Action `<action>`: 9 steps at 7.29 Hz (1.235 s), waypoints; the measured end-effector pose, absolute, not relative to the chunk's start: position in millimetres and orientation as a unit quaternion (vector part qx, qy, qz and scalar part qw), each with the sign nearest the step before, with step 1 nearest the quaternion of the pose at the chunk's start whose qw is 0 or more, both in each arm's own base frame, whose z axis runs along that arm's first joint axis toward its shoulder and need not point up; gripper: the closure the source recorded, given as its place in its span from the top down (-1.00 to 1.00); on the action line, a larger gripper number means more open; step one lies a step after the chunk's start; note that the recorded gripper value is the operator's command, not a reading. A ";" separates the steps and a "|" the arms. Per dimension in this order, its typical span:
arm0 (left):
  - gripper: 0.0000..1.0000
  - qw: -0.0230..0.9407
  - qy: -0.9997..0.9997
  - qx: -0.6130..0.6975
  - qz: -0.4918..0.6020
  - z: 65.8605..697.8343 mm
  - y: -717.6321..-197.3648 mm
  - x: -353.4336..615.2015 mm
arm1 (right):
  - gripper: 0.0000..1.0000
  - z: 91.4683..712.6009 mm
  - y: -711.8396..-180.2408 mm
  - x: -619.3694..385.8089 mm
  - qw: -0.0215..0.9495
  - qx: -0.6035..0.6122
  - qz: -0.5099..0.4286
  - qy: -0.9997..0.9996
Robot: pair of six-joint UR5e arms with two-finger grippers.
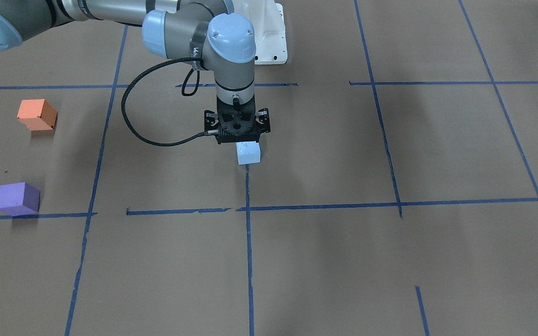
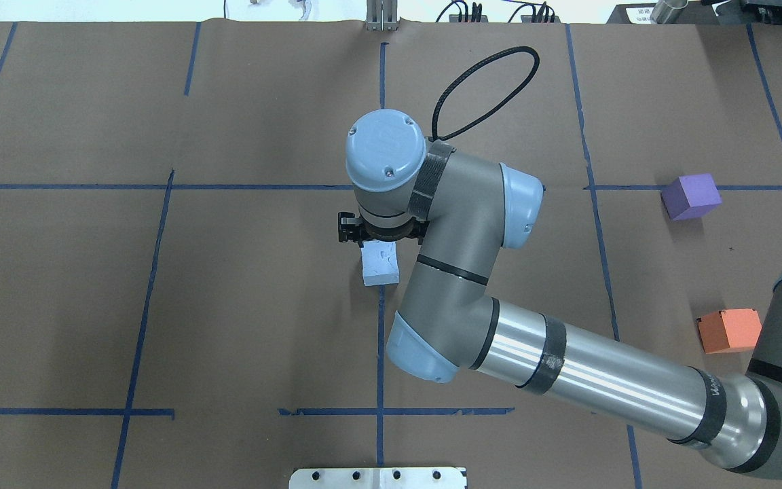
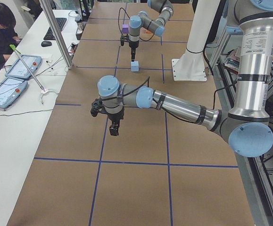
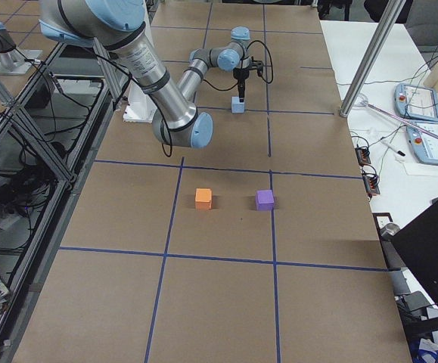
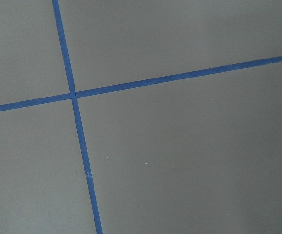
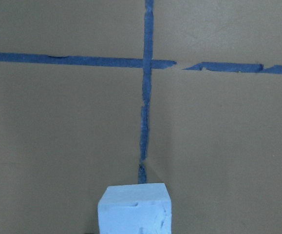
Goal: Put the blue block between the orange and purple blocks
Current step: 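Lift the cube with the right gripper and carry it toward the purple cube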
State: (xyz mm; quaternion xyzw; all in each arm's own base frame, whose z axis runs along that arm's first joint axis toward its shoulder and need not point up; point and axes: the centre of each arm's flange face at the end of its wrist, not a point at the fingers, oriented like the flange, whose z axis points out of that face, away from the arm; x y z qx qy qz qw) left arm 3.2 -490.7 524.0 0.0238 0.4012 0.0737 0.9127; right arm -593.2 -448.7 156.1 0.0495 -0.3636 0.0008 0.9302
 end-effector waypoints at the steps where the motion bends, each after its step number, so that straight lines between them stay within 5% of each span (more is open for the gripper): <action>1: 1.00 0.913 0.402 0.024 0.071 522.8 -490.7 3.2 | 1.00 160.0 -447.0 -605.8 0.929 0.052 -0.003 -0.367; 4: 1.00 0.913 0.402 0.024 0.070 521.5 -490.7 3.2 | 0.93 178.6 -441.0 -630.7 0.931 0.047 -0.011 -0.361; 5: 1.00 0.913 0.402 0.024 0.070 521.3 -490.5 3.2 | 0.00 185.8 -440.6 -637.2 0.933 0.045 -0.013 -0.357; 6: 1.00 0.913 0.402 0.024 0.070 521.5 -490.3 3.2 | -0.49 190.4 -440.9 -641.0 0.934 0.044 -0.013 -0.355; 9: 1.00 0.913 0.402 0.023 0.070 522.4 -489.6 3.1 | -0.52 185.1 -447.8 -632.7 0.931 0.045 -0.011 -0.361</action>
